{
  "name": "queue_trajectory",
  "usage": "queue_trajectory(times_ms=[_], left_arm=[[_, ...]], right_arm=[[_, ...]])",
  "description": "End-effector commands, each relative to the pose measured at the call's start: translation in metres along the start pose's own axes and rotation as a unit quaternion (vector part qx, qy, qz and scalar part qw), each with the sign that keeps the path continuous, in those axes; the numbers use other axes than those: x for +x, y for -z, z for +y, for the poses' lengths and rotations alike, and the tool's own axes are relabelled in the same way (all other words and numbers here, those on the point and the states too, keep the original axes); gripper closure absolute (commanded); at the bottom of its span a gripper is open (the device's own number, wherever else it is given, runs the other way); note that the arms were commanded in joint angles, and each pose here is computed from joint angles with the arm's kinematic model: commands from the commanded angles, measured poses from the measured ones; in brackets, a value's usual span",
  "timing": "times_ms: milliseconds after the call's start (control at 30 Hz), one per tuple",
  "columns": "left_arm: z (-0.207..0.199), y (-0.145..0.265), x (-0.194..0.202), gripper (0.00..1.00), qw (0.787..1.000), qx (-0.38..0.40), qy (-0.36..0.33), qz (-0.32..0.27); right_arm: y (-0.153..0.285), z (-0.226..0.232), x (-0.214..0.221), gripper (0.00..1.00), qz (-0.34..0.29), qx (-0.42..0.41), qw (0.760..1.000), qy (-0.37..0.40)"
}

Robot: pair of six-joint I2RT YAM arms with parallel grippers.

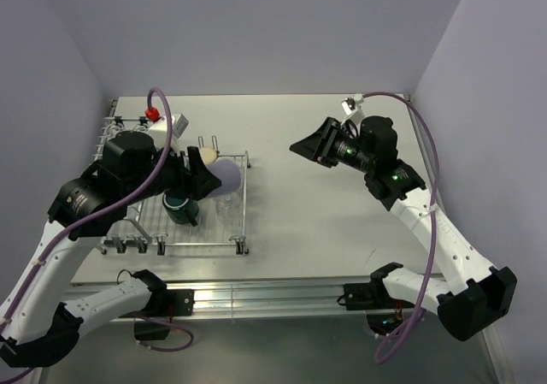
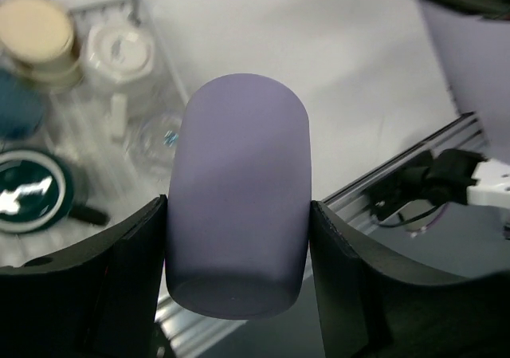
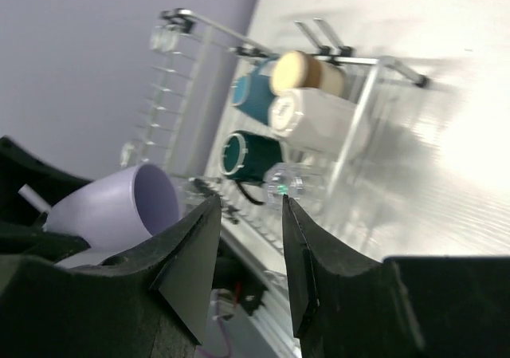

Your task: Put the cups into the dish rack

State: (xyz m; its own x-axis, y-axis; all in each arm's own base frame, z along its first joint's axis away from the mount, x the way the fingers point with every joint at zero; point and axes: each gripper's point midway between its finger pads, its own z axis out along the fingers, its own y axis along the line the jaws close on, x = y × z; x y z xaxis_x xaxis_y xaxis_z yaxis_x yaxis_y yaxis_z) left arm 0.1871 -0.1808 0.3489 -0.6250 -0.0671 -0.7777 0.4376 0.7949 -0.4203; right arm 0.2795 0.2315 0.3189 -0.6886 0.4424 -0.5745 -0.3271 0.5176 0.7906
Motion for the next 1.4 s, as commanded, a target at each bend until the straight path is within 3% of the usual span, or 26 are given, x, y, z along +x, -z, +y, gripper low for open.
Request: queue_trajectory(times_ms=[0, 167, 300, 1367], left_arm=[[0.032, 0.014, 0.03, 1.0, 0.995, -0.081, 0.011, 0.054], [0.047, 0.007, 0.071, 1.0, 0.987, -0.106, 0.011, 0.123], [0.061, 0.003, 0.084, 1.0, 0.981, -0.136, 0.006, 0.139], [0.093, -0.047, 0.104, 1.0, 0.94, -0.256, -0.021, 0.223]], right_arm=[[0.003, -0.018, -0.009, 0.55, -0.009, 0.058, 0.998, 0.039], [0.001, -0.03, -0.011, 0.55, -0.008, 0.087, 0.995, 0.058], [0.0, -0.04, -0.01, 0.55, -0.005, 0.105, 0.993, 0.062], [-0.009, -0.07, 0.005, 0.55, 0.028, 0.129, 0.988, 0.075]])
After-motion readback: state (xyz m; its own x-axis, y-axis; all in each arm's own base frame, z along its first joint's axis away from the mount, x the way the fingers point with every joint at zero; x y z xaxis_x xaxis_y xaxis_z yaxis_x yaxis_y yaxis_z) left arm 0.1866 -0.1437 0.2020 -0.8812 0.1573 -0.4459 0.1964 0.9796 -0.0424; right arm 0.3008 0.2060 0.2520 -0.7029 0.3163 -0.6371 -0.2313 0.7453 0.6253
